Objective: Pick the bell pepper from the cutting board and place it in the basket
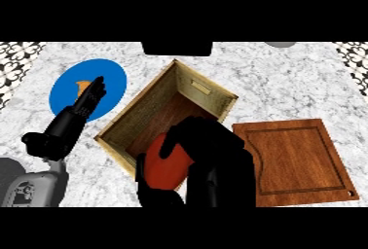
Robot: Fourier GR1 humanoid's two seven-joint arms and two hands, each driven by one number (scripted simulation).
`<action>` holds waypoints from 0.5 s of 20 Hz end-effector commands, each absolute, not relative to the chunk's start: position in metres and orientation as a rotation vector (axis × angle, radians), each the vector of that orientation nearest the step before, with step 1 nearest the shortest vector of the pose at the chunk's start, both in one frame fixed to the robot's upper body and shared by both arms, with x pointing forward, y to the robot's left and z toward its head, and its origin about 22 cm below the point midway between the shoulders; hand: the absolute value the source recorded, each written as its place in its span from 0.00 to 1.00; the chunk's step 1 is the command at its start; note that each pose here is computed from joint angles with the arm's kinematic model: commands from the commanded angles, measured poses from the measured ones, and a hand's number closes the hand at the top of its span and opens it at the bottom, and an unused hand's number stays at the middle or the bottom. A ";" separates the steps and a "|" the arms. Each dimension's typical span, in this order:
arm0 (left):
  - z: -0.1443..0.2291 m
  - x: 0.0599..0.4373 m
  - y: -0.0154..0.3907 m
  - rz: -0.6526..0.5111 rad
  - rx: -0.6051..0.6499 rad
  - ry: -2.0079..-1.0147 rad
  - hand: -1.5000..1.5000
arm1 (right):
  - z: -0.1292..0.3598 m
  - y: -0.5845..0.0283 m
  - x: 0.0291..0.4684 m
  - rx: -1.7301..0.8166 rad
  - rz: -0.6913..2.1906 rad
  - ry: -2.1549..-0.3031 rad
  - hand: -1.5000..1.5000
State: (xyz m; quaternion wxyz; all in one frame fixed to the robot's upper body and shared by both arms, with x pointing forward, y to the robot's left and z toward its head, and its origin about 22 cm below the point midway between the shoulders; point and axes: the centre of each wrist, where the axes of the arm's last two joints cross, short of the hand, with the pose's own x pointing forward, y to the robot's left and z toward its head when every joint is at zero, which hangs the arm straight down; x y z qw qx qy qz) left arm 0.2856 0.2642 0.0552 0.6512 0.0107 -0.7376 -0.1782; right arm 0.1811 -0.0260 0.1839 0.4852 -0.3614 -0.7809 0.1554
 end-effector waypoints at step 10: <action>0.059 0.283 0.252 -0.434 -0.013 -1.678 0.50 | 0.254 -0.009 0.251 -1.018 0.080 -1.630 1.00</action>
